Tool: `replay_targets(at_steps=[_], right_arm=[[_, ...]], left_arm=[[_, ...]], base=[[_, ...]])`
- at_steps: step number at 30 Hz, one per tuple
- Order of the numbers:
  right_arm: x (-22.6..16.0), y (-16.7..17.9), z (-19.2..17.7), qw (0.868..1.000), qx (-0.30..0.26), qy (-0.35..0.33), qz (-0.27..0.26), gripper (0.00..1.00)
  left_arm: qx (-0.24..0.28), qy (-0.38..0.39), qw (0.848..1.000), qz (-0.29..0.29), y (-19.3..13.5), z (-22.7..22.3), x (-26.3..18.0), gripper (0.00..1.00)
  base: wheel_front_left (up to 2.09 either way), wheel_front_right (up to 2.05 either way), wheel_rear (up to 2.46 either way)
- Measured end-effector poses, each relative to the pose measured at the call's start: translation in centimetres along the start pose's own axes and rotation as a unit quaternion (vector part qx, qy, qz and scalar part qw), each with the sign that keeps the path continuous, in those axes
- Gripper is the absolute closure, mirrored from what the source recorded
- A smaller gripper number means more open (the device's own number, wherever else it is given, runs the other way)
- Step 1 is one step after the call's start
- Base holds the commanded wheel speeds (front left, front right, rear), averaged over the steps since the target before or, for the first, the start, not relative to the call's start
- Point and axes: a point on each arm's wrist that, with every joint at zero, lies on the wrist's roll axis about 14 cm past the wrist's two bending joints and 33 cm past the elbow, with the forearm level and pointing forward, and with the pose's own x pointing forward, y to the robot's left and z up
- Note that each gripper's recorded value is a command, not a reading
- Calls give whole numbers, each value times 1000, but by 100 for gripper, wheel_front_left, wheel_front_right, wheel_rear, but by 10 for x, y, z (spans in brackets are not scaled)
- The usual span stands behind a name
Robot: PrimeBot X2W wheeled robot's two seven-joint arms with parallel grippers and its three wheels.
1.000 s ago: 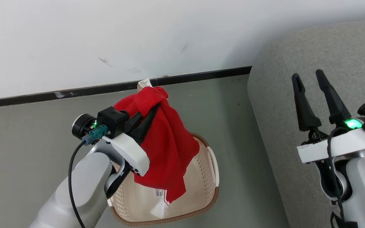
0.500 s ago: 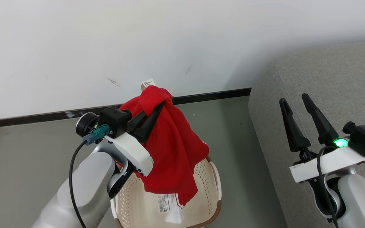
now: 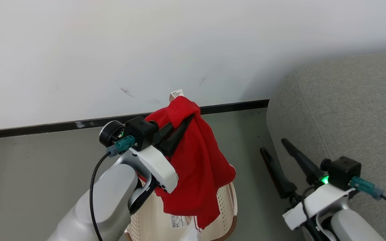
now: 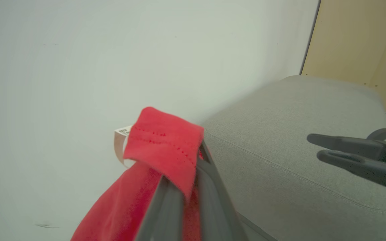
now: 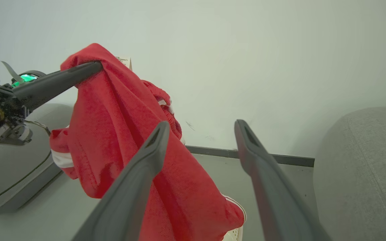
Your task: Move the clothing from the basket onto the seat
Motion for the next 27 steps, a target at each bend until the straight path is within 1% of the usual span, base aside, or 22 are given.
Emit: replay_targets(at_steps=[6, 11, 14, 21, 24, 27], right_arm=[[-1, 36, -35, 997, 10, 54, 56, 0], [7, 57, -48, 993, 27, 72, 89, 0], [8, 68, -59, 990, 29, 90, 109, 0], [15, 83, -75, 983, 24, 116, 139, 0], [19, 88, -81, 981, 34, 125, 143, 0], [20, 92, -92, 977, 30, 143, 153, 0]], left_arm=[[-5, 6, 1000, -9, -7, -2, 1, 100], [-3, 7, 1000, -14, -8, 2, 3, 100], [1, 5, 1000, -18, -9, 5, 5, 100], [-1, 5, 1000, -25, -14, 8, 6, 100], [1, 3, 1000, -30, -15, 10, 8, 100], [3, 3, 999, -34, -17, 11, 9, 100]], base=[[0, 0, 0], [0, 0, 0], [0, 0, 0], [0, 0, 0], [0, 0, 0], [0, 0, 0]])
